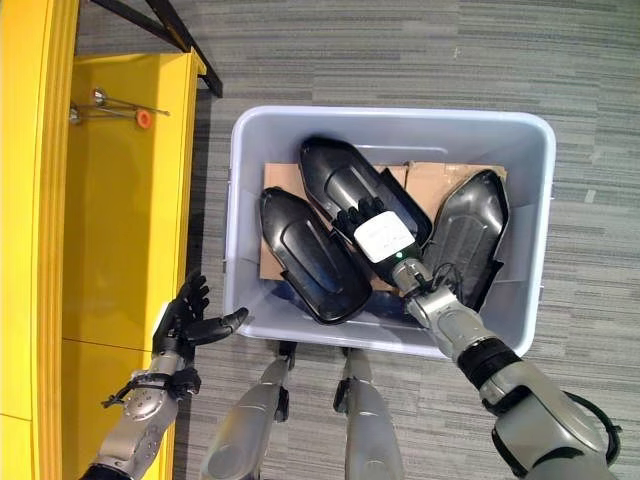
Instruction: Move parts from the plastic box to the shelf.
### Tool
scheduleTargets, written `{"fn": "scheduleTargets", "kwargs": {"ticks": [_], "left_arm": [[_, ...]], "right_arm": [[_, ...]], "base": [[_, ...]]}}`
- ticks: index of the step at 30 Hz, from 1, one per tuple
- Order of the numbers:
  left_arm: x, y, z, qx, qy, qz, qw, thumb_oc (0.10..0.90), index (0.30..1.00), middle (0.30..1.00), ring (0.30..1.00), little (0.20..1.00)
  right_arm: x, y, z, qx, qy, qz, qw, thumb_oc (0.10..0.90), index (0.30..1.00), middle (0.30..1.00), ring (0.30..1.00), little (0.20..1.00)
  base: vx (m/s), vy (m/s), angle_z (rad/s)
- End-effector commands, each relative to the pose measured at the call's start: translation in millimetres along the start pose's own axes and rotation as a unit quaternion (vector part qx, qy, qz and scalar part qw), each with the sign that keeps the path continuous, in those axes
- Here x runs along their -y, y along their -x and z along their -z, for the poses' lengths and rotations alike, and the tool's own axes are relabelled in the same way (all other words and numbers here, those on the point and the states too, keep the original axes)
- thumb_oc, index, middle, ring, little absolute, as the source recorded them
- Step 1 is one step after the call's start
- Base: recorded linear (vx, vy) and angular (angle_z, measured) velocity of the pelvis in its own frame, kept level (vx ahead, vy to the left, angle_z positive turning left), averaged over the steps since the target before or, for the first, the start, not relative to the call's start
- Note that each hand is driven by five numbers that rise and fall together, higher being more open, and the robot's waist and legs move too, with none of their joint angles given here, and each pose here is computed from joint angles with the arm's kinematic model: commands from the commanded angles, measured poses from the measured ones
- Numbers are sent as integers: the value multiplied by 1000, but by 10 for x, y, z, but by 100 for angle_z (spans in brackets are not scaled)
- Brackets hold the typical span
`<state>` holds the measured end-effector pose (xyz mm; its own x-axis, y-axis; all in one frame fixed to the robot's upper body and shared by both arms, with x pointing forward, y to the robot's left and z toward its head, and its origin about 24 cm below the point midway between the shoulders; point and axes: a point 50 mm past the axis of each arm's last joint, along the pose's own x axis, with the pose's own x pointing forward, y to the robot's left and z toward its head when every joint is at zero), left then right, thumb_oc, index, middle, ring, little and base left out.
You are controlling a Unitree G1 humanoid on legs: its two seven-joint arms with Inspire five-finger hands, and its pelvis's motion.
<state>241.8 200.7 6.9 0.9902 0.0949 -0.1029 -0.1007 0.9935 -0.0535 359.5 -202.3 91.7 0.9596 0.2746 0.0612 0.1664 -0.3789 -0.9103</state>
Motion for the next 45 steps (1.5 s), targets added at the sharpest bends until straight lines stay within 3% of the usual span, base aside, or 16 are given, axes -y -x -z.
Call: {"fn": "scheduleTargets", "kwargs": {"ticks": [1, 2, 3, 4, 5, 6, 7, 15, 18, 28, 36, 45], "left_arm": [[64, -12, -266, 74, 2, 19, 997, 900, 1000, 1000, 1000, 1000], [77, -16, -265, 74, 1, 23, 997, 900, 1000, 1000, 1000, 1000], [77, -17, -265, 74, 1, 23, 997, 900, 1000, 1000, 1000, 1000], [87, -22, -273, 75, 3, 25, 997, 900, 1000, 1000, 1000, 1000], [92, -25, -269, 74, 2, 26, 997, 900, 1000, 1000, 1000, 1000], [95, -31, -276, 75, 2, 27, 997, 900, 1000, 1000, 1000, 1000], [95, -31, -276, 75, 2, 27, 997, 900, 1000, 1000, 1000, 1000], [87, -53, -288, 77, 4, 16, 997, 900, 1000, 1000, 1000, 1000], [69, -45, -266, 72, 7, 6, 997, 900, 1000, 1000, 1000, 1000], [6, -8, -231, 63, 6, -20, 998, 900, 1000, 1000, 1000, 1000], [-70, 37, -189, 53, -3, -35, 998, 900, 1000, 1000, 1000, 1000], [-189, 97, -153, 42, -15, -49, 998, 900, 1000, 1000, 1000, 1000]], "right_arm": [[-330, 113, 351, -81, 59, -107, 989, 900, 1000, 1000, 1000, 1000], [-402, 151, 398, -93, 69, -131, 985, 900, 1000, 1000, 1000, 1000], [-402, 149, 397, -93, 69, -130, 985, 800, 860, 860, 860, 860], [-442, 176, 430, -100, 73, -144, 982, 645, 643, 643, 643, 643], [-483, 203, 448, -106, 76, -156, 979, 531, 484, 484, 484, 484], [-495, 208, 455, -109, 76, -160, 978, 482, 415, 415, 415, 415], [-495, 207, 454, -109, 76, -160, 978, 400, 300, 300, 300, 300], [-382, 130, 293, -106, 6, -109, 988, 400, 300, 300, 300, 300], [-276, 91, 124, -116, -117, -52, 985, 400, 300, 300, 300, 300], [23, 124, -98, -115, -319, 67, 938, 400, 300, 300, 300, 300], [117, 297, -129, -120, -408, 122, 897, 400, 300, 300, 300, 300], [158, 437, -151, -104, -441, 134, 882, 400, 300, 300, 300, 300]], "base": [[-5, 16, 12], [-5, 9, 12], [-3, 12, 9], [-1, 12, 8], [0, 12, 7], [0, 0, 0], [0, 0, 0], [4, 5, 1], [10, 6, 4], [11, 4, 0], [35, 4, 1], [39, 3, -2]]}}
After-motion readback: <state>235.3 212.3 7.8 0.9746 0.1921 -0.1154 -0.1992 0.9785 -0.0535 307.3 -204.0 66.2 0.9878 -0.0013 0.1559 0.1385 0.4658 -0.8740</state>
